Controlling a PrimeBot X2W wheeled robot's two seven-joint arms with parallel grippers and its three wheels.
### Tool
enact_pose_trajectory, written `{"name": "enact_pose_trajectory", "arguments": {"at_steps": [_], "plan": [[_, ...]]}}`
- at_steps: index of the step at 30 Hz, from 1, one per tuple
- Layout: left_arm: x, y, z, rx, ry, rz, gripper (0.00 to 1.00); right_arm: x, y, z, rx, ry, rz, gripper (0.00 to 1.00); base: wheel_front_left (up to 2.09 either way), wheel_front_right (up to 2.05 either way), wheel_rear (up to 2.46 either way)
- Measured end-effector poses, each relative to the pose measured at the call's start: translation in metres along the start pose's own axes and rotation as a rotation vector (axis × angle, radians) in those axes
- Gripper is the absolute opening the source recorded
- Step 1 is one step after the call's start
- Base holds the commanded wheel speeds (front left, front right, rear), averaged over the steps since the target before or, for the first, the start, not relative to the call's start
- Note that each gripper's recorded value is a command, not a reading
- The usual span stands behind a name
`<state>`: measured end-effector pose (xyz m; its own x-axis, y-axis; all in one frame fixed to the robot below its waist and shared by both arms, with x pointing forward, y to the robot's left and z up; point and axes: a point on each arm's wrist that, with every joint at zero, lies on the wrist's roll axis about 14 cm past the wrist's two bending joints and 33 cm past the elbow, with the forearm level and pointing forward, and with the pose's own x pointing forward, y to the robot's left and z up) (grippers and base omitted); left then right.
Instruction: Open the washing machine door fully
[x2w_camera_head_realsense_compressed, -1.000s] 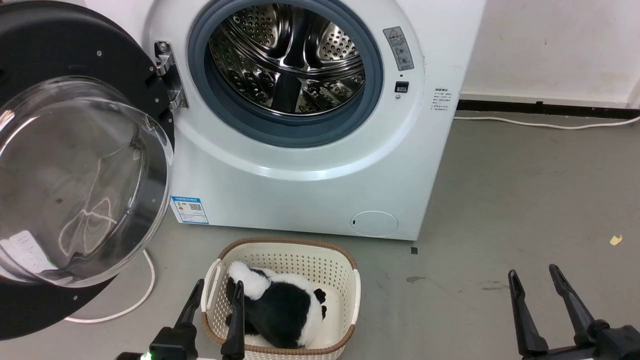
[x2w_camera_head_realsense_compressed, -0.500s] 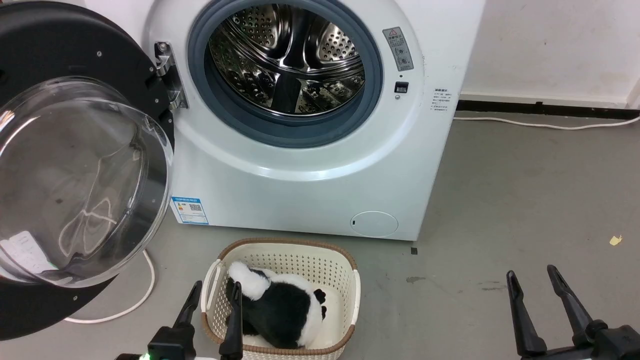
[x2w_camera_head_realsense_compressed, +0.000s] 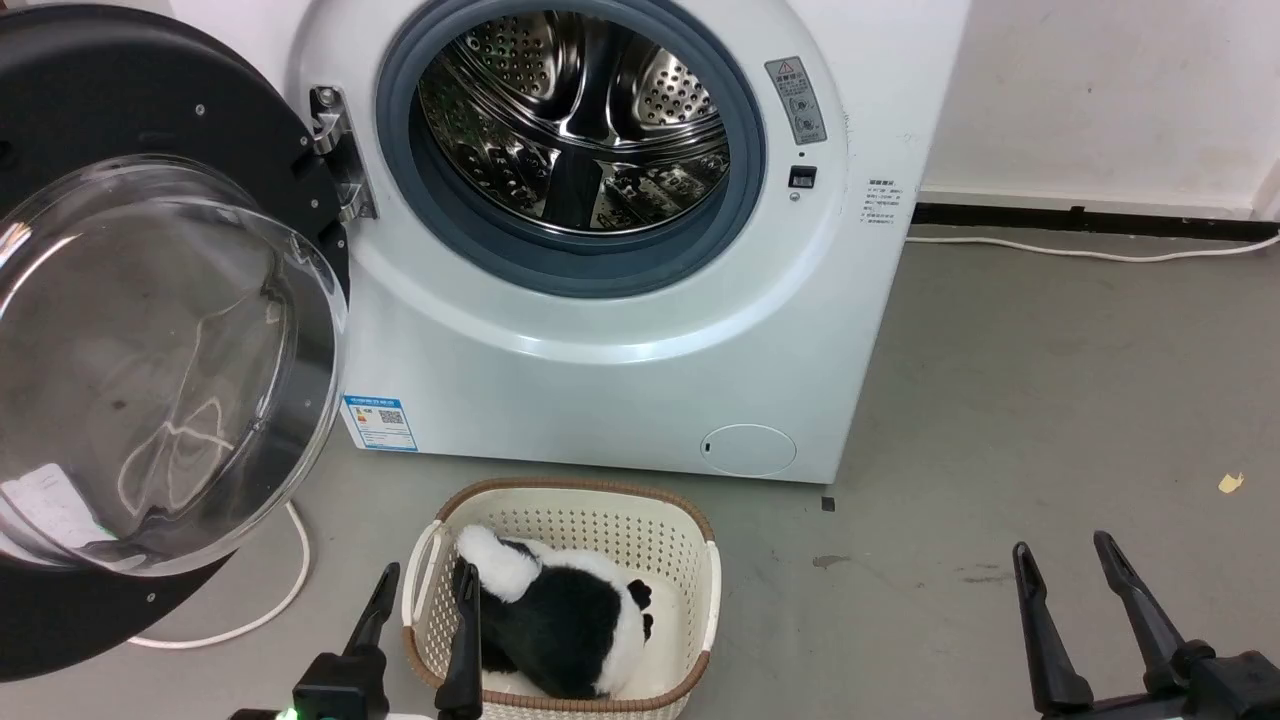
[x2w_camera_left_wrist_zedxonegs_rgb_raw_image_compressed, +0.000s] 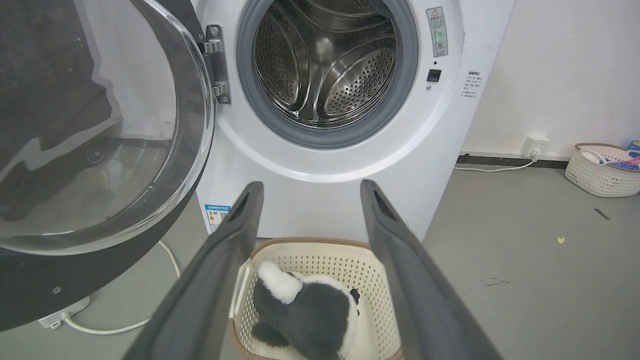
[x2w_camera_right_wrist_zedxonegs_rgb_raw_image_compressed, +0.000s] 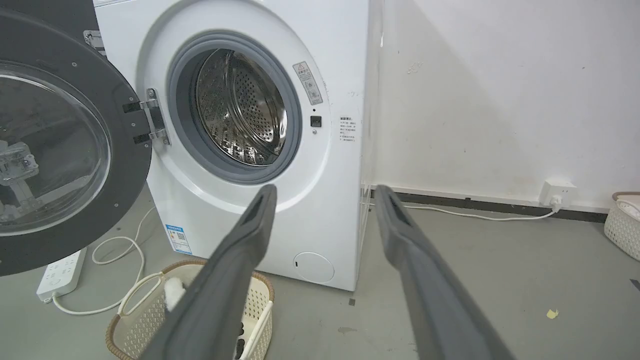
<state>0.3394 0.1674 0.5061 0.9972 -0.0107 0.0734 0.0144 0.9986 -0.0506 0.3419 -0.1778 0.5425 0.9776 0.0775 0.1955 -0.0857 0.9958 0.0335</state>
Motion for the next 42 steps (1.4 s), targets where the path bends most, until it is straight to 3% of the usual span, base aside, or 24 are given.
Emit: {"name": "enact_pose_trajectory", "arguments": {"at_steps": [16, 17, 42], "plan": [[0.0011, -0.0002, -0.0001, -0.003, 0.001, -0.002, 1.0, 0.0006, 0.0013, -0.0016, 0.002, 0.005, 0.004, 1.0, 0.0, 0.0, 0.0], [0.0011, 0.0, 0.0001, -0.005, 0.0, -0.001, 0.0, 0.0007, 0.0014, -0.0017, 0.001, 0.005, 0.004, 0.0, 0.0, 0.0, 0.0], [0.0049, 0.0001, -0.0006, 0.002, 0.025, -0.003, 0.0, 0.0012, 0.003, -0.0089, -0.006, 0.053, 0.009, 0.0, 0.0, 0.0, 0.0]]}}
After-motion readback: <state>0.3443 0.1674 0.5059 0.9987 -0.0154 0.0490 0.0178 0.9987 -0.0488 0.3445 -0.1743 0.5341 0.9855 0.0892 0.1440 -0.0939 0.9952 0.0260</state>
